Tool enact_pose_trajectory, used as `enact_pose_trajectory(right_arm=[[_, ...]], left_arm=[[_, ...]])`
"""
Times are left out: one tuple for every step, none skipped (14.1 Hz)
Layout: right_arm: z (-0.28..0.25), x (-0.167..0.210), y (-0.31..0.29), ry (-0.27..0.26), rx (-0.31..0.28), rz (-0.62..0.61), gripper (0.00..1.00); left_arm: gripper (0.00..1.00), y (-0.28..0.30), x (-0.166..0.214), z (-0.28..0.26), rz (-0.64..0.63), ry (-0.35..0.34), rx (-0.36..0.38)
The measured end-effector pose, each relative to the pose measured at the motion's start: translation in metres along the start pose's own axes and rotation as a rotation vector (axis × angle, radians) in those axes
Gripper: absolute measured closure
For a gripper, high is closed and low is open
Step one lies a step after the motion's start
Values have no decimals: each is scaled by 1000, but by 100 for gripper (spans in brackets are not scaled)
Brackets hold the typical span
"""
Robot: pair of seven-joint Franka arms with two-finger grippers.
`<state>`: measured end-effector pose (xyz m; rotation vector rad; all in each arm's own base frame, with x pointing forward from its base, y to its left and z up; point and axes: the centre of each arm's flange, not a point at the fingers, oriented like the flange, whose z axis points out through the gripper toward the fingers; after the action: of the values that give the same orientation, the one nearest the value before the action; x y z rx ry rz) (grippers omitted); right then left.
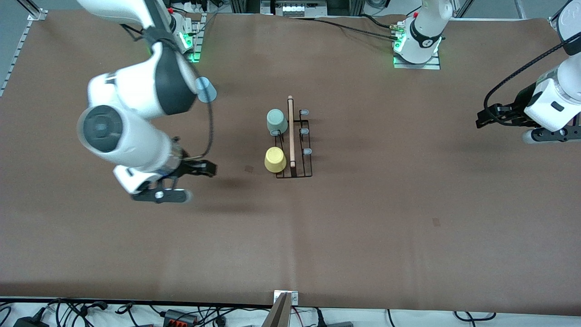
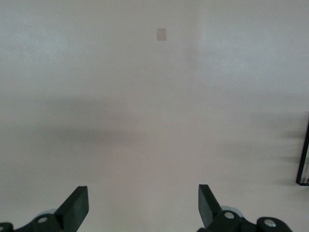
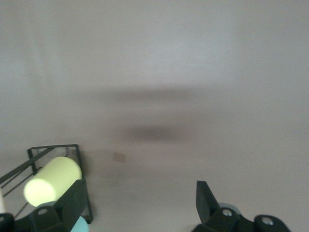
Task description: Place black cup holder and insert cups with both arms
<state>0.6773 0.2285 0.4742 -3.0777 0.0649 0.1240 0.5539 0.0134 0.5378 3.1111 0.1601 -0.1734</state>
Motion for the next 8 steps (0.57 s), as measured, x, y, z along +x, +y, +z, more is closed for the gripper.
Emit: enact_pose_trajectory(right_arm=[[-6,5,24,-10,2,15,0],[-12,10,48,-14,6,37,0],[-20,15,73,-8,12,67,0],[-29,18,100,0,20,103,0],[-40,21,129,9,24,136,0],[-50,21,155,21,19,150,0],[-60,20,177,34,5,143,0],[-70,18,194,46,-7,137,0]], left_arm=[[0,-8,2,2,15,-5,-4],[0,-18,4,6,40,-14,-19],[0,-31,8,14,69,-27,-52],[0,-45,13,23,83,-39,-87],[0,-56,18,28,76,-41,-107],[0,-60,23,27,66,-32,-115],[0,-59,26,19,64,-16,-116],[0,-56,29,11,62,-1,-116]])
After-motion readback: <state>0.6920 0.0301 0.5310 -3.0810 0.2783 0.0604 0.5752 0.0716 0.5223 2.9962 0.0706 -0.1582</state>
